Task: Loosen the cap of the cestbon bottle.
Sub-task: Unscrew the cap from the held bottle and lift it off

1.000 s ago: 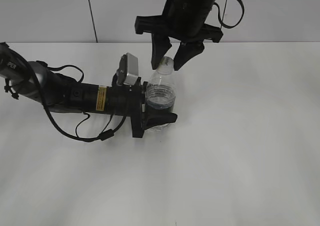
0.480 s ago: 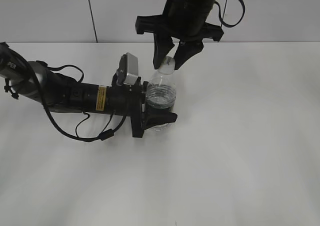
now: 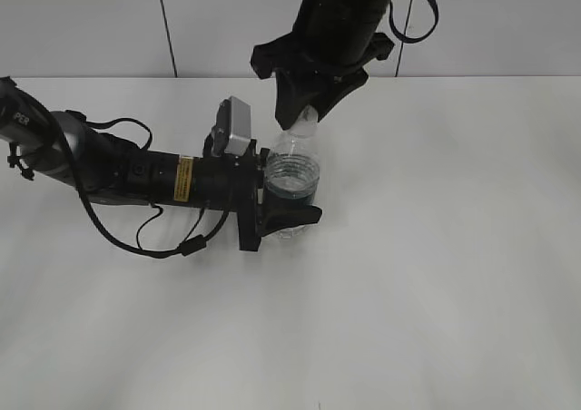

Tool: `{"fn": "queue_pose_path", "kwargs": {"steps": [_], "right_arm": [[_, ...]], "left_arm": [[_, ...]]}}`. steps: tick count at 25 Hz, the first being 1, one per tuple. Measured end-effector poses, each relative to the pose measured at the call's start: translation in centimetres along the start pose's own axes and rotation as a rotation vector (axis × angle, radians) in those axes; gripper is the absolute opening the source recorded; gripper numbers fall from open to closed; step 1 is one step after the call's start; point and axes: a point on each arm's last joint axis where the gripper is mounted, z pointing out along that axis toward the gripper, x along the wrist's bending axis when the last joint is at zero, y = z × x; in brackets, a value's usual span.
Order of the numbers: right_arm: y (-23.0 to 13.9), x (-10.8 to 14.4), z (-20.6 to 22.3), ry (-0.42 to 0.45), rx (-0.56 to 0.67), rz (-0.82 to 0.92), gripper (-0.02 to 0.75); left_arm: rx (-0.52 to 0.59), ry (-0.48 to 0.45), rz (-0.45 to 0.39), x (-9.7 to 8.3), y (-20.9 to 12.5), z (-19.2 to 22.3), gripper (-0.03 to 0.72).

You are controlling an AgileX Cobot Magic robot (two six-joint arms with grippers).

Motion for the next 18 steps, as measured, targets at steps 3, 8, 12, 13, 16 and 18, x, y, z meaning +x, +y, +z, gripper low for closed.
{"fn": "queue_pose_path", "kwargs": {"steps": [3, 8, 12, 13, 16, 18], "right_arm": [[0.0, 0.02, 0.0, 0.002, 0.0, -0.053, 0.303], [0.01, 0.03, 0.0, 0.003, -0.002, -0.154, 0.303], [0.03, 0.05, 0.0, 0.006, -0.004, -0.226, 0.303], [0.03, 0.06, -0.02, 0.006, -0.004, -0.245, 0.303], [0.03, 0.06, -0.02, 0.006, -0.005, -0.3, 0.303], [0.03, 0.04, -0.03, 0.003, -0.004, -0.335, 0.303]], "left_arm": [[-0.004, -0.007, 0.002, -0.07, 0.03, 0.0, 0.412], [-0.007, -0.013, 0.002, -0.12, 0.04, 0.01, 0.412], [-0.008, -0.015, 0.001, -0.14, 0.04, 0.01, 0.412], [-0.008, -0.015, 0.001, -0.14, 0.04, 0.01, 0.412], [-0.008, -0.015, 0.001, -0.14, 0.04, 0.01, 0.412], [-0.008, -0.015, 0.001, -0.14, 0.04, 0.01, 0.412]]}}
